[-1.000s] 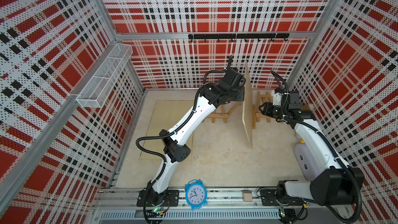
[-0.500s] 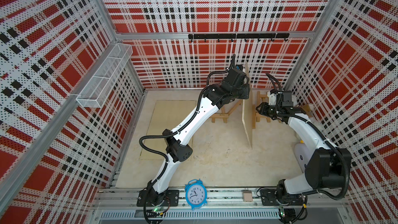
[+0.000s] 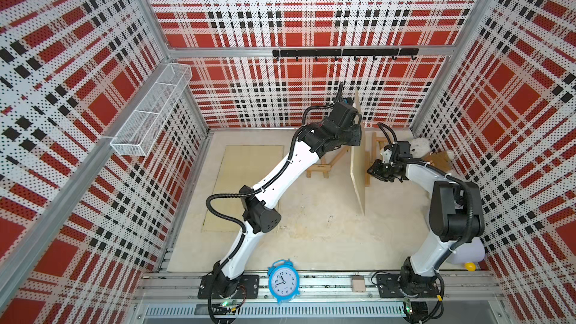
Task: Disassemble the easel
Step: Move the easel to the center of the board.
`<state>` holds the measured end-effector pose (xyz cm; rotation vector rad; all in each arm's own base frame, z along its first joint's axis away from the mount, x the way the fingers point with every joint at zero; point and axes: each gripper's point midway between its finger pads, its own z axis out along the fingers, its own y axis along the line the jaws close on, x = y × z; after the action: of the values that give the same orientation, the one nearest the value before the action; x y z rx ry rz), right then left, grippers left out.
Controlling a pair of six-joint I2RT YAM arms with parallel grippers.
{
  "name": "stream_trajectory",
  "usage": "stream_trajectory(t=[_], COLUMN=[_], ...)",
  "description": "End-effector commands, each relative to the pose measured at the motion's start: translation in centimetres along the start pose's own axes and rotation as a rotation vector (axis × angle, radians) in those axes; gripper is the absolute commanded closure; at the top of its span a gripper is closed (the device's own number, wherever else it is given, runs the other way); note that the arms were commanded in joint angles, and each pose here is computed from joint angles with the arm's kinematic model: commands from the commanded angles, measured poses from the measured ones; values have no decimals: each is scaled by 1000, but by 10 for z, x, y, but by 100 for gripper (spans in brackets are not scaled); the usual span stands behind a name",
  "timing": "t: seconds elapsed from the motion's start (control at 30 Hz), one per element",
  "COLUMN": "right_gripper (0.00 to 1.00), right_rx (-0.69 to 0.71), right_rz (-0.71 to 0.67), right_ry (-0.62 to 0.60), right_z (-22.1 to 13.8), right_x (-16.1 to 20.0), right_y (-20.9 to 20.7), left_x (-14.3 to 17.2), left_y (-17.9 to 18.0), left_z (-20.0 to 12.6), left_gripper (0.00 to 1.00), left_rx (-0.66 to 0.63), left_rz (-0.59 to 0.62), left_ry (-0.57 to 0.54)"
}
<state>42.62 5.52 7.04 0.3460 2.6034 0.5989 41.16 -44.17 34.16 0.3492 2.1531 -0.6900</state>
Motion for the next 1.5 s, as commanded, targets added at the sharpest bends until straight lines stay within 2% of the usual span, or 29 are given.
stream_trajectory(t=[0.0, 0.13, 0.3, 0.67, 1.17, 1.47], right_gripper=[70, 74, 86, 97, 100, 100], right_rx=[-56, -68, -107, -81, -65, -67], right_rz=[-4, 11, 13, -37, -31, -19], right_ry=[-26, -3, 30, 91, 163, 213], right_z=[8, 17, 21, 13, -12, -24], right_x=[-7, 2, 21, 53, 94, 135], right_y=[7, 1, 1, -9, -13, -17], left_x=[-2, 0, 1, 10, 10, 18], left_y=[-3, -3, 2, -6, -18, -24], left_z=[-6, -8, -11, -22, -59, -78], left_gripper=[56, 57, 62, 63, 63, 62], left_rx=[11, 9, -6, -19, -30, -53], left_rz=[-14, -16, -29, -24, 13, 49], left_ry=[1, 13, 21, 42, 30, 42])
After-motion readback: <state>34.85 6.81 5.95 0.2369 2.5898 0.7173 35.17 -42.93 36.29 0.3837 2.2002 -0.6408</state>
